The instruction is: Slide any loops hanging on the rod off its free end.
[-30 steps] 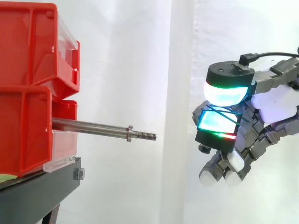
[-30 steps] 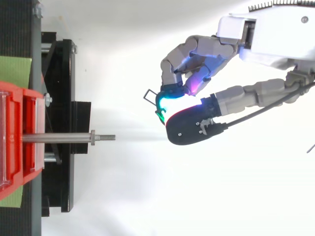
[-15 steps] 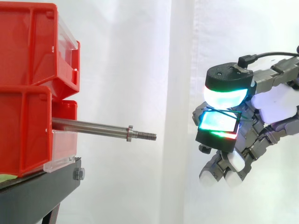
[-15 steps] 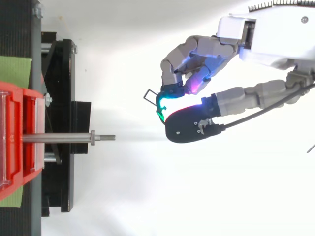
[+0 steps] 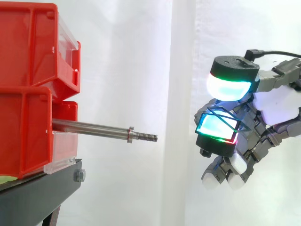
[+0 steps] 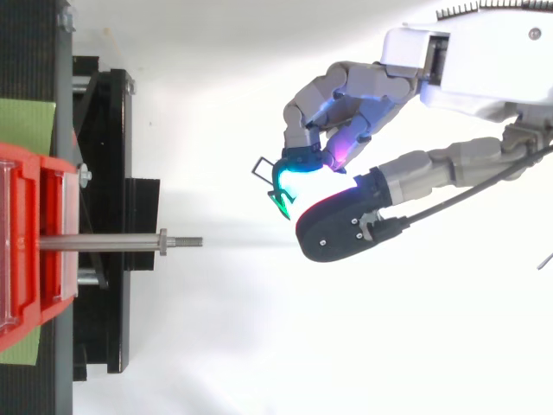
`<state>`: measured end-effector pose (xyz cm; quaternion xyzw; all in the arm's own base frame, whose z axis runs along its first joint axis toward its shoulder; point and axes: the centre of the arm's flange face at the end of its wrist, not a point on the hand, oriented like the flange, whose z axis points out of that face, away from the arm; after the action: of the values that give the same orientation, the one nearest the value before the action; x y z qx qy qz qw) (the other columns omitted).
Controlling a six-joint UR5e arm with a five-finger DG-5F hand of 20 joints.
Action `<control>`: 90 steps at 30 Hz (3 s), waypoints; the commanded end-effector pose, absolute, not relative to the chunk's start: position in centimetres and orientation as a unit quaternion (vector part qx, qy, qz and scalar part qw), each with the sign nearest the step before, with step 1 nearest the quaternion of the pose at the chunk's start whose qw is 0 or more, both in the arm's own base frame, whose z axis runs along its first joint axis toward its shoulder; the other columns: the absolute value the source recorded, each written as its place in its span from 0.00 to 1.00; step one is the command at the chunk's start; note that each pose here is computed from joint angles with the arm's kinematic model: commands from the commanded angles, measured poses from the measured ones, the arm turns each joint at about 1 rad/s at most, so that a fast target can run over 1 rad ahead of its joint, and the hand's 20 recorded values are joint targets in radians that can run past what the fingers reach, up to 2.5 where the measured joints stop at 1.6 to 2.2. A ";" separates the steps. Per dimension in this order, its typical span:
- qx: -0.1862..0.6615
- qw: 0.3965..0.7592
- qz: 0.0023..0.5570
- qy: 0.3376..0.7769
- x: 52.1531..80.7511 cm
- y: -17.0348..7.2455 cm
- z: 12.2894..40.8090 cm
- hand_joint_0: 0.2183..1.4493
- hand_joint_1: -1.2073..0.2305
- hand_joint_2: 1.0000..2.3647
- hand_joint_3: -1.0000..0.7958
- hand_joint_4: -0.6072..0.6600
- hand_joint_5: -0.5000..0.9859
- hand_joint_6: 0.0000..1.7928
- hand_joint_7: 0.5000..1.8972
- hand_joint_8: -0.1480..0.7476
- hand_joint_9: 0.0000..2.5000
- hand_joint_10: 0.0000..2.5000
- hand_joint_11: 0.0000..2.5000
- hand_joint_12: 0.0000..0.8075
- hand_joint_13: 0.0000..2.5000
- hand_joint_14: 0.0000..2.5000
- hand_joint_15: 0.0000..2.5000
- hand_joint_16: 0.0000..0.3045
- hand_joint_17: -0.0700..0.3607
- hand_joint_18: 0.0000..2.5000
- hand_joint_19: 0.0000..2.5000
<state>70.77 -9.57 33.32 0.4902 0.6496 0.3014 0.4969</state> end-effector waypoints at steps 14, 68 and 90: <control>0.490 0.497 0.301 0.650 70.8 -9.5 33.3 0.25 0.39 0.02 0.49 0.54 0.28 0.47 0.46 0.46 0.38 0.01 0.23 0.41 0.19 0.00 0.09 0.16 0.41 0.20 0.14; 0.490 0.496 0.301 0.650 70.7 -9.5 33.2 0.26 0.36 0.01 0.56 0.49 0.27 0.49 0.39 0.49 0.37 0.01 0.22 0.46 0.20 0.00 0.08 0.19 0.46 0.22 0.13; 0.375 0.521 0.141 0.753 68.8 -8.7 34.4 0.27 0.40 0.01 0.52 0.46 0.26 0.48 0.38 0.43 0.44 0.01 0.30 0.46 0.20 0.00 0.08 0.18 0.45 0.21 0.12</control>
<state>69.64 -8.67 33.84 0.4435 0.7048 0.2177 0.5091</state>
